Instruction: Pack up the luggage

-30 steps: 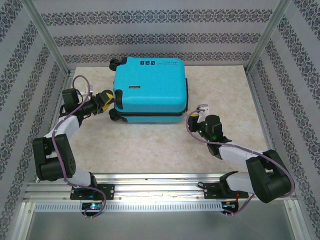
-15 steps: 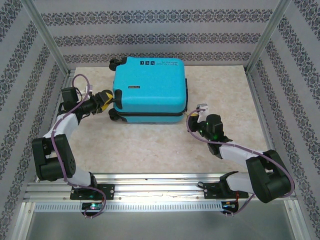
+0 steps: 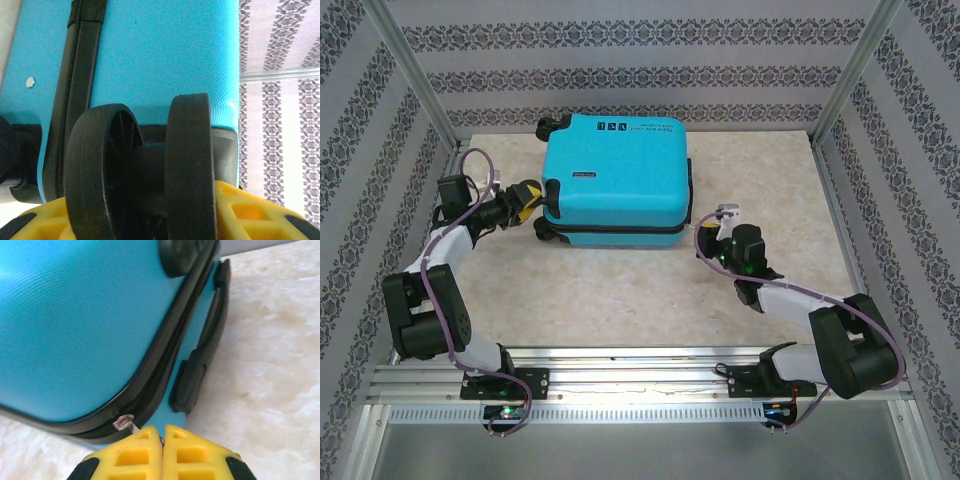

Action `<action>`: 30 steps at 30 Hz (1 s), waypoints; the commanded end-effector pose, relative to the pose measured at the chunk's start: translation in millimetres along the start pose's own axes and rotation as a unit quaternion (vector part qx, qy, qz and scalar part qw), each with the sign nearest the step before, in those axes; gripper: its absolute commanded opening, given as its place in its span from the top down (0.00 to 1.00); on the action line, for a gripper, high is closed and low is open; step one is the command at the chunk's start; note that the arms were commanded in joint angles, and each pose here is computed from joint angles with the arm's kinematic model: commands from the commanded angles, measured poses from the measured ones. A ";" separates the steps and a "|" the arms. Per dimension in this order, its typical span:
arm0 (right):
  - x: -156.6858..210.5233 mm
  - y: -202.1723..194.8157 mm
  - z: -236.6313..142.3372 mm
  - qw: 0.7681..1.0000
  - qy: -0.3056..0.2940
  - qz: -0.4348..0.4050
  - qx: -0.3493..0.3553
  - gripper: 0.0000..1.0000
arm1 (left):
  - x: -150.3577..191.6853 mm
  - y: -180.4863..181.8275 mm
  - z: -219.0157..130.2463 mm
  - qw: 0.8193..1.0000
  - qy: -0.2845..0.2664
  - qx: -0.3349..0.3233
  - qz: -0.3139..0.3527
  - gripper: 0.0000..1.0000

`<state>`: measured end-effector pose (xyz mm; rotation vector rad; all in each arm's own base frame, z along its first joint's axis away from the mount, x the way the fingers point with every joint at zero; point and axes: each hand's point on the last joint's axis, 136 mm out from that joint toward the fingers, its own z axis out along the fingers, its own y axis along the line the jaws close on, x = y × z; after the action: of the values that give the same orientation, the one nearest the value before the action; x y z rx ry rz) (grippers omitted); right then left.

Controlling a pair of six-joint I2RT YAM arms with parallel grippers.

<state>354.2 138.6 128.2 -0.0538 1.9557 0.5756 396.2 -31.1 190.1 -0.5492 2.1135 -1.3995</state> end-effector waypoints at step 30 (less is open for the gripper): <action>-10.0 33.6 0.7 0.996 -0.033 -0.035 -0.072 1.00 | 9.2 -104.1 25.8 0.918 -0.068 -0.228 0.319 0.26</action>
<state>351.7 163.4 139.5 -0.1827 1.8820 0.6506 412.2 -91.2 295.1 -0.1480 2.0937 -0.7381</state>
